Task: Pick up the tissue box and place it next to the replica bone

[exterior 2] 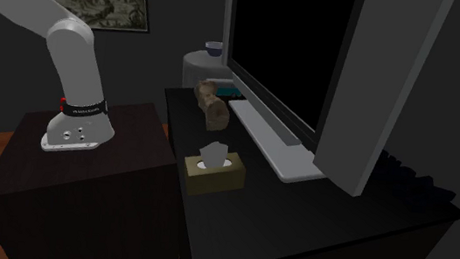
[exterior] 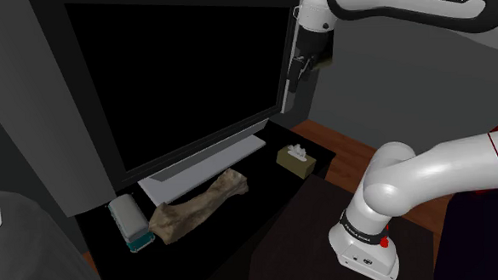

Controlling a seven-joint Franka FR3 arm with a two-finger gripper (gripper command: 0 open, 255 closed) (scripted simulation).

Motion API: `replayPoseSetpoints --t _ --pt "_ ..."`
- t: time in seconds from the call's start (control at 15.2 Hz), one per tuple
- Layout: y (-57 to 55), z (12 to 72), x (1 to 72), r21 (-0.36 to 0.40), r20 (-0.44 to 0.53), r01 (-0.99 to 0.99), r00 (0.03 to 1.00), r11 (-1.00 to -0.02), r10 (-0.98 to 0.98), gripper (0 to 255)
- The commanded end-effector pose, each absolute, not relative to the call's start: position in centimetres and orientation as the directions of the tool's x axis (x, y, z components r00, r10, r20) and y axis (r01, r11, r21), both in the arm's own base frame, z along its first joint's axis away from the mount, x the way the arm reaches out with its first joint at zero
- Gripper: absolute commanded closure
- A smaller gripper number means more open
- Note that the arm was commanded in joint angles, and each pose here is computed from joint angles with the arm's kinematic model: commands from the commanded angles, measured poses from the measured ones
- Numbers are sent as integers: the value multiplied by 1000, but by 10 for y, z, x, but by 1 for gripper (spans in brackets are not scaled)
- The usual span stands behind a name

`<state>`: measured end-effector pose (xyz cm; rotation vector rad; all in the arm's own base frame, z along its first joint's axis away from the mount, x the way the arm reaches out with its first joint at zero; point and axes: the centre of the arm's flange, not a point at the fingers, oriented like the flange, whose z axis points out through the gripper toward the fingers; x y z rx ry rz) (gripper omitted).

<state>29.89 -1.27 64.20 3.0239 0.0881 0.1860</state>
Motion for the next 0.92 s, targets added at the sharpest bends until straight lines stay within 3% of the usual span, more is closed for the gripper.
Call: replayPoseSetpoints --t 0.0,0.86 --pt "-13 642 299 114 119 51 991 -992 65 0" --pt "-78 488 308 231 42 332 936 -914 351 0"
